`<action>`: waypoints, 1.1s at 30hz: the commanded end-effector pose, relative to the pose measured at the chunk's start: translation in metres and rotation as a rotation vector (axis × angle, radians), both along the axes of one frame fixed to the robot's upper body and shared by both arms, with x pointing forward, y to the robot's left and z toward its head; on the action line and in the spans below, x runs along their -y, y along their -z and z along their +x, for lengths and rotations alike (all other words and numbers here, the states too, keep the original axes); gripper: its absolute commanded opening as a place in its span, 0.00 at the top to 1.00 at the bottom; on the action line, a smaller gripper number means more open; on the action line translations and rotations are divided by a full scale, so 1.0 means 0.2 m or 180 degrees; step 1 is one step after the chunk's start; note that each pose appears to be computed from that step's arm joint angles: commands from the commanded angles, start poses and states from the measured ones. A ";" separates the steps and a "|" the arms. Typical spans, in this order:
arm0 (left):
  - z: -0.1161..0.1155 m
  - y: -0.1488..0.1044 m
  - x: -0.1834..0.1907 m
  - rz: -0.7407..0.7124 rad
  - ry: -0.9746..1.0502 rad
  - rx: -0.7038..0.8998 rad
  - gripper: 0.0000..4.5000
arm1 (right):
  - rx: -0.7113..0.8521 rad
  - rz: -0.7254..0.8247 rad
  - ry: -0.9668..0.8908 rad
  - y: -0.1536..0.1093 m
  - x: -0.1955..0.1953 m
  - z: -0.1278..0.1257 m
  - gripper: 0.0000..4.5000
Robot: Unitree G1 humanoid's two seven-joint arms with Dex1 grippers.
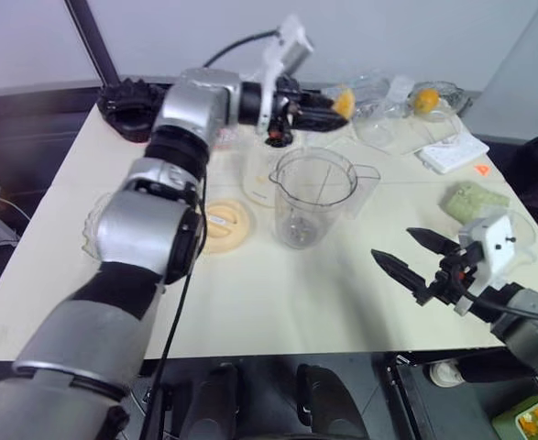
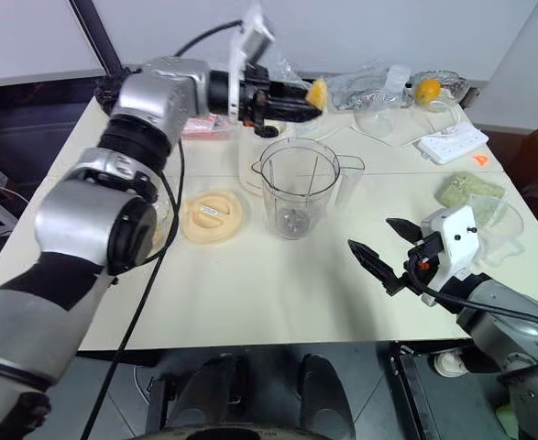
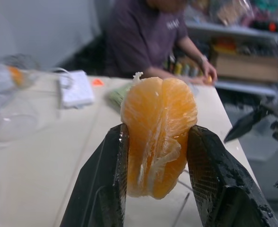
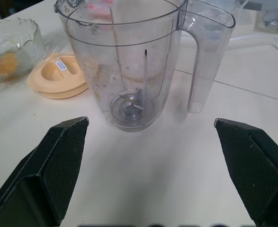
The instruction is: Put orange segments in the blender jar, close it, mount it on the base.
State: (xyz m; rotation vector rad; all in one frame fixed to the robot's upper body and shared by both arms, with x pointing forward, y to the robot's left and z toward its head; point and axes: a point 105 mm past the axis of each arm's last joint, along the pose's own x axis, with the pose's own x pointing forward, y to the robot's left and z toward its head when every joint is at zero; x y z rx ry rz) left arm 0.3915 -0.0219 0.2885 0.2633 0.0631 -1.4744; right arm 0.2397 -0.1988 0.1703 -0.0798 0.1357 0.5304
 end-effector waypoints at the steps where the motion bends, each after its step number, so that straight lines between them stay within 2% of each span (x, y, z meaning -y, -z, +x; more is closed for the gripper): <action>1: -0.01 0.03 0.01 0.0198 0.0073 0.0105 0.60 | 0.0220 -0.0026 0.0020 -0.06 -0.01 -0.02 0.00; 7: 0.03 0.15 -0.03 0.0571 -0.0059 0.0177 0.60 | 0.0223 -0.0069 0.0076 -0.06 0.00 -0.02 0.00; 10: 0.03 0.15 -0.03 0.0565 -0.0063 0.0215 0.42 | 0.0230 -0.0069 0.0081 -0.06 0.00 -0.02 0.00; 14: 0.03 0.16 -0.03 0.0599 -0.0055 0.0288 0.01 | 0.0210 -0.0084 0.0072 -0.05 0.00 -0.02 0.00; 16: 0.04 0.14 -0.03 0.0550 -0.0119 0.0314 0.01 | 0.0208 -0.0090 0.0074 -0.05 0.01 -0.02 0.00; 18: 0.06 0.07 -0.04 0.0350 -0.0202 0.0441 0.01 | 0.0218 -0.0101 0.0097 -0.05 0.02 -0.01 0.00; 22: 0.05 -0.16 -0.08 -0.0425 -0.0266 0.0531 0.01 | 0.0268 -0.0097 0.0350 -0.03 0.06 0.01 0.00; 24: 0.04 -0.21 -0.16 -0.0635 -0.0267 0.0549 0.01 | 0.0307 -0.0174 0.0685 0.00 0.12 0.03 0.00; 27: 0.00 -0.21 -0.25 -0.0695 -0.0187 0.0534 0.01 | 0.0306 -0.0193 0.1059 0.06 0.19 0.03 0.00; 30: -0.12 -0.22 -0.36 -0.0944 -0.0045 0.0640 0.01 | 0.0126 -0.0040 0.1356 0.16 0.25 -0.03 0.00; 33: -0.23 -0.09 -0.44 -0.0796 -0.0031 0.0484 0.01 | 0.0023 -0.0133 0.1590 0.23 0.32 -0.08 0.00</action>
